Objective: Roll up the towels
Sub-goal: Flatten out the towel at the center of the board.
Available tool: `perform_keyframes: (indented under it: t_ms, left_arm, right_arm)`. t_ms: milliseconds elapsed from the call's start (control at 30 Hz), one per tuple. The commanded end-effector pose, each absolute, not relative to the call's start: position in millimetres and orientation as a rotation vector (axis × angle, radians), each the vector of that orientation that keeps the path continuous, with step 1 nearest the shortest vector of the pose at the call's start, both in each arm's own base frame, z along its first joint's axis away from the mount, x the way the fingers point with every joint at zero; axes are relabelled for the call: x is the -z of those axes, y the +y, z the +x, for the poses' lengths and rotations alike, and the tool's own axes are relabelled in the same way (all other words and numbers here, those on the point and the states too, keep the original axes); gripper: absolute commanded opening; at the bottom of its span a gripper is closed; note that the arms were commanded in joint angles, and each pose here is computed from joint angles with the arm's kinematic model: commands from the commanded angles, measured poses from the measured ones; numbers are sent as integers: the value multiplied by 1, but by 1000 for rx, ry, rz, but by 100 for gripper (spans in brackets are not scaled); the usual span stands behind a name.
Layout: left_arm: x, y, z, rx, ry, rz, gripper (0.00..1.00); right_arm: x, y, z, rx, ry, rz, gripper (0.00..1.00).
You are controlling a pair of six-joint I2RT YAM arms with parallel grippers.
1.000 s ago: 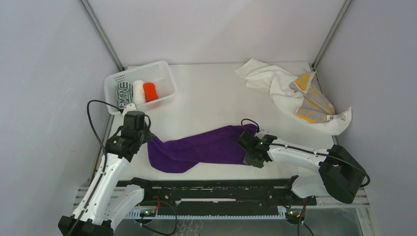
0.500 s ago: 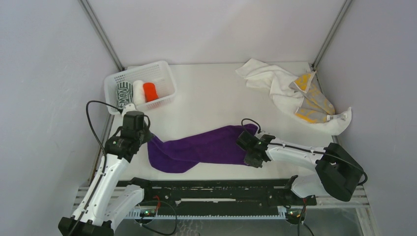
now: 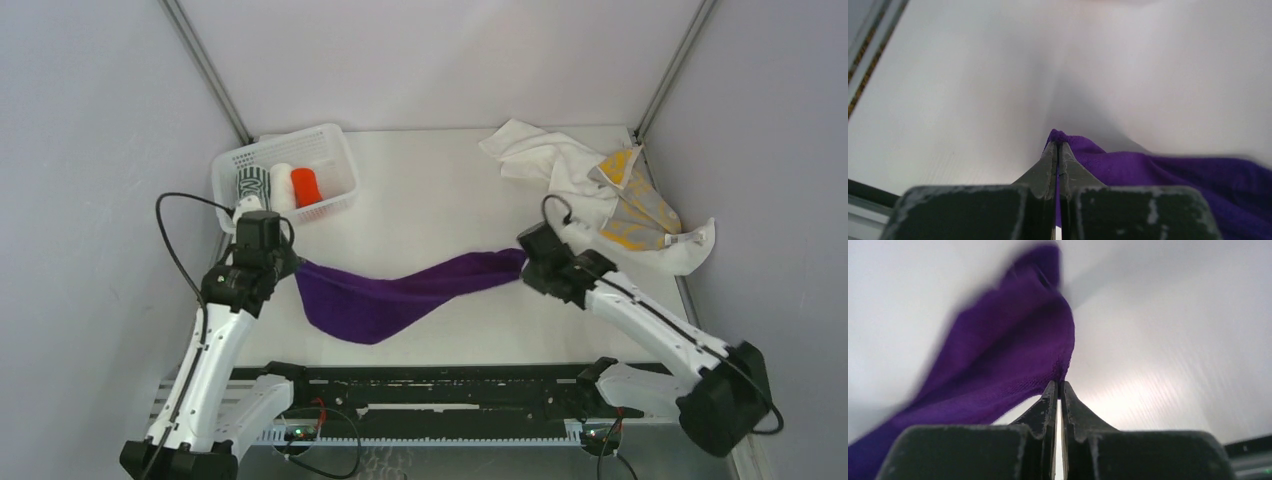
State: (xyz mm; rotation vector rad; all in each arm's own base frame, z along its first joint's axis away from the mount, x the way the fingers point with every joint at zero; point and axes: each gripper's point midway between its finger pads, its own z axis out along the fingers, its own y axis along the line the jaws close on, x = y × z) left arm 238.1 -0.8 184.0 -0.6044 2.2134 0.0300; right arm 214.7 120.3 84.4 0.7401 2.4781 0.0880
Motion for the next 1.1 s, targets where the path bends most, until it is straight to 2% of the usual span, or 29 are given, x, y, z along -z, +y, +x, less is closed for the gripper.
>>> perform_keyframes:
  t_ms: [0, 167, 367, 600, 767, 900, 1067]
  left_arm:
    - [-277, 8, 260, 8, 1986, -598, 0]
    - [-336, 7, 256, 72, 1863, -595, 0]
    - [-375, 8, 216, 158, 1745, -576, 0]
    - [-381, 3, 152, 267, 1702, -542, 0]
    - [-368, -1, 126, 303, 1738, -541, 0]
    - [-346, -9, 142, 315, 1817, -546, 0]
    - [-286, -26, 202, 317, 1976, -582, 1]
  right_arm:
    - [-176, 78, 263, -135, 2199, 687, 0]
    - [-251, 51, 275, -265, 2032, 636, 0]
    - [-313, 41, 243, -369, 1879, 531, 0]
    - [-350, 45, 180, -486, 1793, 428, 0]
    - [-362, 46, 153, -533, 1772, 403, 0]
    - [-351, 48, 160, -526, 1836, 439, 0]
    - [-290, 44, 206, -393, 2010, 530, 0]
